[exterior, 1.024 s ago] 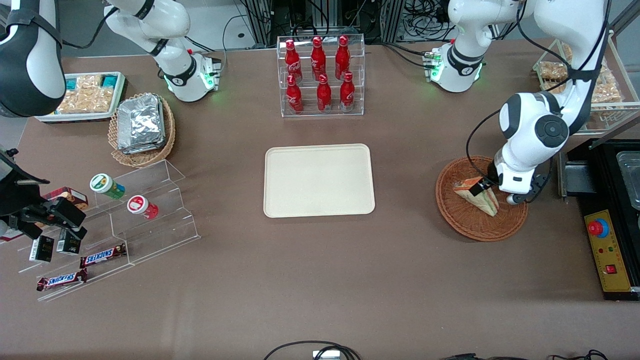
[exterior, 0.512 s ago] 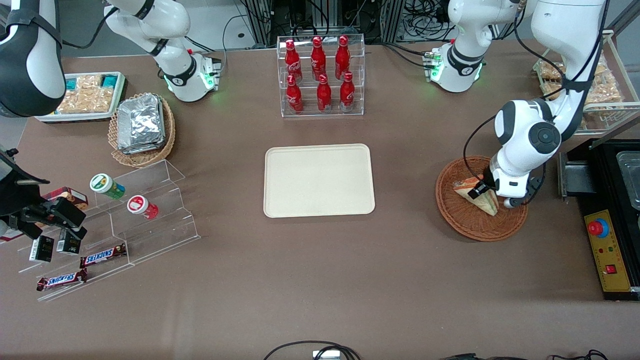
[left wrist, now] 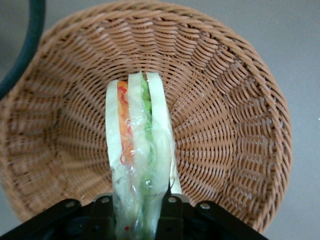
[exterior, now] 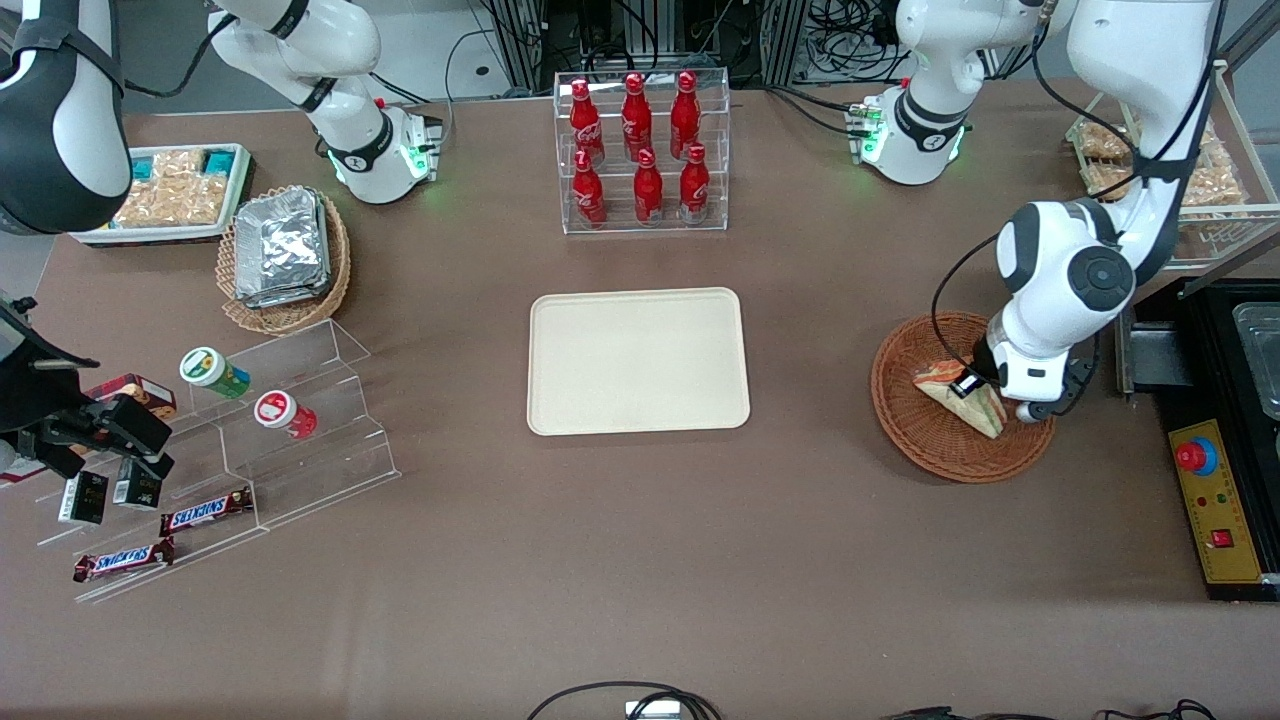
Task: Place sandwich from basket to tray
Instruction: 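Lift the sandwich out of the basket with the left gripper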
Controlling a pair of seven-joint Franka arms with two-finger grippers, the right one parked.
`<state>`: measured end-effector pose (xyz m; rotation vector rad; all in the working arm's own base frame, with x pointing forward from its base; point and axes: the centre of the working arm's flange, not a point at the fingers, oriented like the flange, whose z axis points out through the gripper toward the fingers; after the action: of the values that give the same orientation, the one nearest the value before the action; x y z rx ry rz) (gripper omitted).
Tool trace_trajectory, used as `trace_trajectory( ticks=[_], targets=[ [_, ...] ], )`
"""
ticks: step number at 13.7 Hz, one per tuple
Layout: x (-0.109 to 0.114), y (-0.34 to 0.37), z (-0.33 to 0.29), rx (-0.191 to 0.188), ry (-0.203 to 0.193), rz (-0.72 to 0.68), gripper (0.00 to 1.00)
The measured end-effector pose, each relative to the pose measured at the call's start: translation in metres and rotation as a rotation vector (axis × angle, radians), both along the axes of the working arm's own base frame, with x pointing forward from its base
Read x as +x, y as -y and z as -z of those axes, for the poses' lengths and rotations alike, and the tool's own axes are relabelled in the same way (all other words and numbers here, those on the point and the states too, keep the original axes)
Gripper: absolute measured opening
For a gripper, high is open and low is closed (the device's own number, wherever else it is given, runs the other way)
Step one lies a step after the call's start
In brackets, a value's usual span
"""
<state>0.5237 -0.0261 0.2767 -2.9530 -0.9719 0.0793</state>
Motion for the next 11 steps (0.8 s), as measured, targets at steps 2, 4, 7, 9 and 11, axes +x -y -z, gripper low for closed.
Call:
trace_trajectory(
  ticks=[2, 4, 7, 9, 11],
  targets=[
    [0.022, 0.001, -0.050, 0.007, -0.068, 0.054, 0.19],
    [0.041, 0.011, -0.108, 0.007, -0.082, 0.120, 0.19],
    [0.053, 0.051, -0.163, 0.000, -0.052, 0.211, 0.19],
    [0.051, 0.092, -0.177, -0.009, -0.030, 0.289, 0.19],
    [0.040, 0.143, -0.179, -0.009, -0.026, 0.399, 0.19]
  ],
)
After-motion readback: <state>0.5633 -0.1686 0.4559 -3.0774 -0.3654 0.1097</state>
